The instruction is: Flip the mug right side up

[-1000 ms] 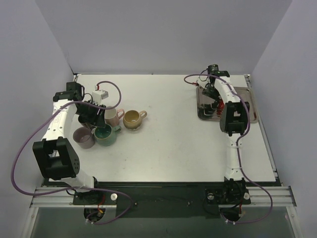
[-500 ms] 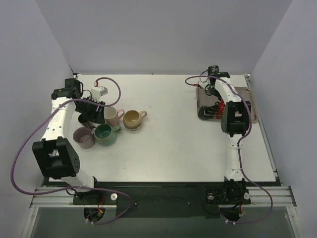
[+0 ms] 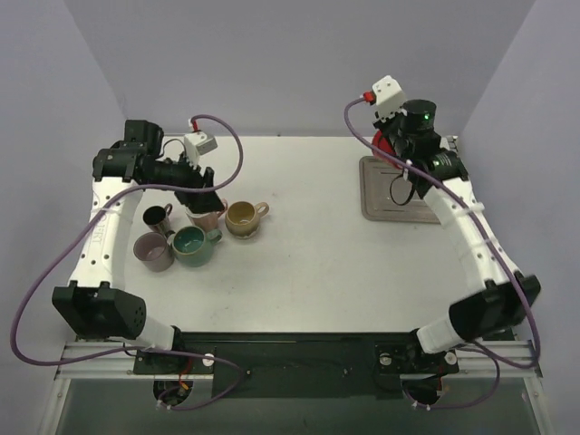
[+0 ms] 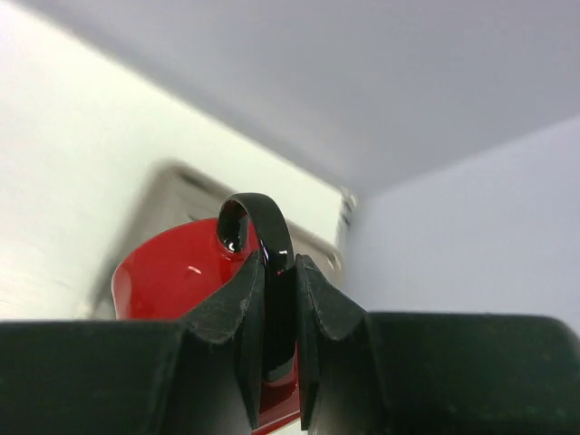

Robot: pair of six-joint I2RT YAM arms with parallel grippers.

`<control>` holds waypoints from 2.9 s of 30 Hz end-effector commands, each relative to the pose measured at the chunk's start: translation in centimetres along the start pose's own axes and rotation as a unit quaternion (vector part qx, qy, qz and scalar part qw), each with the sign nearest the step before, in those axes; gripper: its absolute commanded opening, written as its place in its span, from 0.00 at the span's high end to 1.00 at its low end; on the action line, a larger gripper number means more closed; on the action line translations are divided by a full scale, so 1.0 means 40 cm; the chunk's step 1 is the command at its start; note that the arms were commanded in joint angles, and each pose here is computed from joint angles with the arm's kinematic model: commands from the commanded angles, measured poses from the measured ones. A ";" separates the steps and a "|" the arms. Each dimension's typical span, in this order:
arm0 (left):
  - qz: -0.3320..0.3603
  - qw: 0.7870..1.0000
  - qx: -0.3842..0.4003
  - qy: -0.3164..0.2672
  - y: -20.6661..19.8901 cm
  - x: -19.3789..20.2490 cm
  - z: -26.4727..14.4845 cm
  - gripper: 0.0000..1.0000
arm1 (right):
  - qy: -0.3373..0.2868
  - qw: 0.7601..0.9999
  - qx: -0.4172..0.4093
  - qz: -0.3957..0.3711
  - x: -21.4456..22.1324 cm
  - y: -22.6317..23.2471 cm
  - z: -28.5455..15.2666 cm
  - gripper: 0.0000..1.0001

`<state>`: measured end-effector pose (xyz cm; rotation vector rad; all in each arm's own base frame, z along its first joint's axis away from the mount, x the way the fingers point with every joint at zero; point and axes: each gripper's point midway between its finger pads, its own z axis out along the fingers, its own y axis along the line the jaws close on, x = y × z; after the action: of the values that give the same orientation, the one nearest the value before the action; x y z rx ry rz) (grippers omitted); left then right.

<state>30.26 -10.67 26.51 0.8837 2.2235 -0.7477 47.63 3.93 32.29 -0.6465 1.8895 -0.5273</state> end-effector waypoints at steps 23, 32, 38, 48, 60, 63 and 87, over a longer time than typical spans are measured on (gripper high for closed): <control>0.046 0.942 0.280 -0.181 -0.517 -0.252 -0.063 0.18 | -0.453 0.763 -0.299 0.352 -0.525 0.359 -0.735 1.00; 0.063 0.956 0.220 -0.182 -0.487 -0.240 -0.039 1.00 | -0.385 0.812 -0.289 0.330 -0.477 0.420 -0.626 0.96; 0.086 0.995 -0.038 0.018 -0.267 0.000 0.145 1.00 | -0.220 0.909 -0.170 0.310 -0.240 0.401 -0.466 0.09; 0.134 0.970 -0.083 0.186 -0.171 0.257 0.330 1.00 | -0.040 0.948 0.011 0.316 0.156 0.333 -0.346 0.07; 0.133 0.959 -0.078 0.240 -0.094 0.381 0.451 1.00 | -0.010 0.937 0.044 0.346 0.306 0.303 -0.340 0.07; 0.134 0.957 -0.068 0.248 -0.100 0.379 0.449 0.74 | -0.010 0.936 0.044 0.350 0.319 0.296 -0.342 0.07; -0.066 0.821 -0.482 -0.299 0.222 0.096 -0.102 0.10 | 0.008 0.903 0.151 0.402 0.567 0.292 -0.275 0.06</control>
<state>32.14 -4.02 22.16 0.2701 1.9573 0.0365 27.15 -0.20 12.55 0.2606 1.9470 -0.2577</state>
